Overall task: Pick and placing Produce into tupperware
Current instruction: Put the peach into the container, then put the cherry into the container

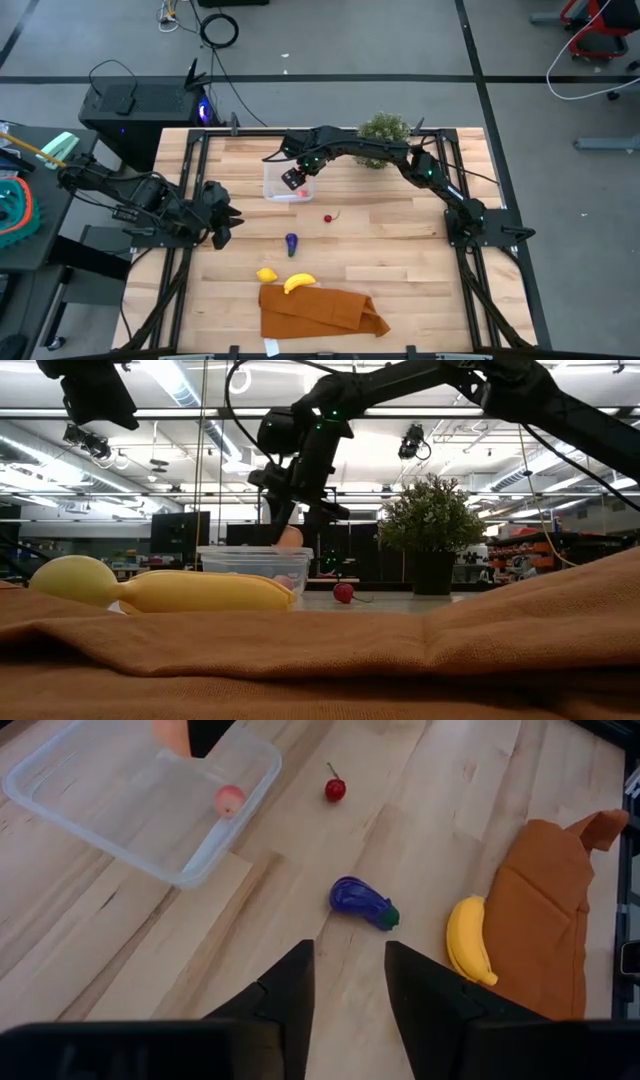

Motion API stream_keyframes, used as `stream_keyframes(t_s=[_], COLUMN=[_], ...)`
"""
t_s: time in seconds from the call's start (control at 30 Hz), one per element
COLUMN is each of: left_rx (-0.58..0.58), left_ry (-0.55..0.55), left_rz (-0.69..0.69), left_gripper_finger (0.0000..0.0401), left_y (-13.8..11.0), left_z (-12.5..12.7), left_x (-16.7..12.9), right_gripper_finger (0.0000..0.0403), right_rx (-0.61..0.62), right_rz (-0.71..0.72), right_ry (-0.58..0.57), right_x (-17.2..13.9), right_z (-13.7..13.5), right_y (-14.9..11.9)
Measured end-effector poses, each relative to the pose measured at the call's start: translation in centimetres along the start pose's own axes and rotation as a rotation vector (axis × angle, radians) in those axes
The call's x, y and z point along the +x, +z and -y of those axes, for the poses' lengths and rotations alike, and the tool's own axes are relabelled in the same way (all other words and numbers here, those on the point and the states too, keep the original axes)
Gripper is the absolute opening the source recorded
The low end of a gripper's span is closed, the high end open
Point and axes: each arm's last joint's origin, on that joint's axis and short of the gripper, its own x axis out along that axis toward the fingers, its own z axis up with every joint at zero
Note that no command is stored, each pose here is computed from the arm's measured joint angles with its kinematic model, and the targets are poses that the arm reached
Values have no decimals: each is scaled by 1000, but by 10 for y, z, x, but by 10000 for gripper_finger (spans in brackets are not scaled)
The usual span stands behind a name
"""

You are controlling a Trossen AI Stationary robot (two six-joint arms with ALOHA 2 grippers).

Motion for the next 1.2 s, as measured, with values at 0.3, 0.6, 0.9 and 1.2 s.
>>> stream_keyframes(t_s=[0.3,0.6,0.9,1.2], left_rx=[0,-1,-1,1], left_ry=[0,0,0,1], left_rz=[0,0,0,0], left_gripper_finger=[129,135,129,137], left_y=[0,0,0,0], left_z=[0,0,0,0], left_x=[0,0,0,0], right_gripper_finger=[269,268,268,267], right_rx=[-13,-16,-68,-252], right_rz=[-3,-3,-7,-71], right_ry=[-1,-1,17,93], right_x=[0,0,-5,-38], right_z=[0,0,0,-15], right_y=[0,0,-1,-16])
